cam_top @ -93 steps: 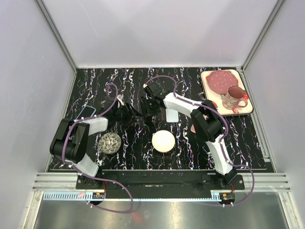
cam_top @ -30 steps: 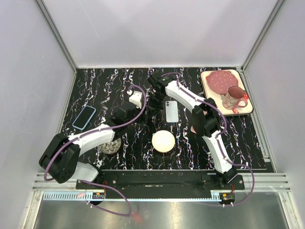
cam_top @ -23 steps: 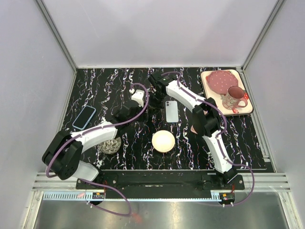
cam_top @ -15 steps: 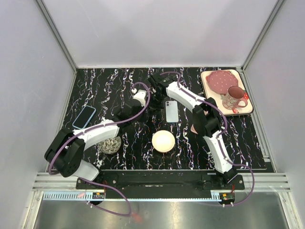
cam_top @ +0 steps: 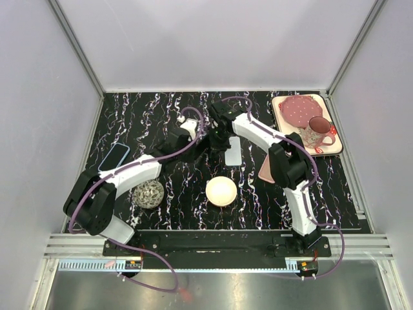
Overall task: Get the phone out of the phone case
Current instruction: Remove the phone case from the phone.
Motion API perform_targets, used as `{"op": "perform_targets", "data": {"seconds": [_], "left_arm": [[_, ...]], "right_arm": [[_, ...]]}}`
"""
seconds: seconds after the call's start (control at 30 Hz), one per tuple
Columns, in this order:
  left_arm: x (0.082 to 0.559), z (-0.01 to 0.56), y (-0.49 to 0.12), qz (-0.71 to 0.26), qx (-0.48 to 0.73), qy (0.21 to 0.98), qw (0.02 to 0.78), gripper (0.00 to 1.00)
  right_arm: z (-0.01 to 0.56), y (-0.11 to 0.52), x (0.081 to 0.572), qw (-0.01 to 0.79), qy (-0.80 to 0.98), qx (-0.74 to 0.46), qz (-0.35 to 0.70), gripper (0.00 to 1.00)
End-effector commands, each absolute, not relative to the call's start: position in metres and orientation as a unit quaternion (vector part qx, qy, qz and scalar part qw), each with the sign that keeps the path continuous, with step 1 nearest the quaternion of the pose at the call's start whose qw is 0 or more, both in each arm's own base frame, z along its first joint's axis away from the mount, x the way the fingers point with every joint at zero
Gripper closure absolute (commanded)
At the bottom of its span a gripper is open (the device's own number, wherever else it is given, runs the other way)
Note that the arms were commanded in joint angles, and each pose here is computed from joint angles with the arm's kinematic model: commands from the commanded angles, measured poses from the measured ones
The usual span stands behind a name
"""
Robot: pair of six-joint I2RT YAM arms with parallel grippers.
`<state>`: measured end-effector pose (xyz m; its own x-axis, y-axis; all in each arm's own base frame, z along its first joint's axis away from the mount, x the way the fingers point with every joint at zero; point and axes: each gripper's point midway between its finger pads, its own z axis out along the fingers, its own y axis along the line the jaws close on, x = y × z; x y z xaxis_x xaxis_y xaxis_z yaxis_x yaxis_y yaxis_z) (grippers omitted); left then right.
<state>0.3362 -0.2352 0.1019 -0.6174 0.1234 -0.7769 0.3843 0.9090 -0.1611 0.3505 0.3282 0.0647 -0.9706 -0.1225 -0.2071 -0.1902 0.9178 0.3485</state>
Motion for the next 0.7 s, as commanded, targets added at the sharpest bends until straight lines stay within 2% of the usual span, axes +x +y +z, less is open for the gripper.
{"op": "perform_targets", "data": {"seconds": [0.0,0.33,0.43,0.47,0.57,0.67], "left_arm": [[0.375,0.118,-0.174,-0.047,0.076,0.882,0.463,1.00],[0.376,0.141,-0.183,-0.090,0.061,0.866,0.488,1.00],[0.371,0.144,-0.191,-0.117,0.074,0.861,0.489,1.00],[0.367,0.151,-0.205,-0.157,0.097,0.852,0.490,1.00],[0.359,0.153,-0.228,-0.209,0.136,0.847,0.469,1.00],[0.357,0.145,-0.235,-0.219,0.149,0.853,0.449,1.00]], "right_arm": [[0.097,0.293,0.316,0.054,0.980,-0.103,0.160,1.00],[0.103,0.295,0.327,0.073,0.978,-0.086,0.173,1.00],[0.111,0.304,0.334,0.081,0.973,-0.084,0.201,1.00],[0.114,0.311,0.335,0.077,0.968,-0.087,0.221,1.00],[0.113,0.326,0.340,0.071,0.962,-0.079,0.250,1.00],[0.113,0.335,0.344,0.065,0.959,-0.078,0.264,1.00]]}}
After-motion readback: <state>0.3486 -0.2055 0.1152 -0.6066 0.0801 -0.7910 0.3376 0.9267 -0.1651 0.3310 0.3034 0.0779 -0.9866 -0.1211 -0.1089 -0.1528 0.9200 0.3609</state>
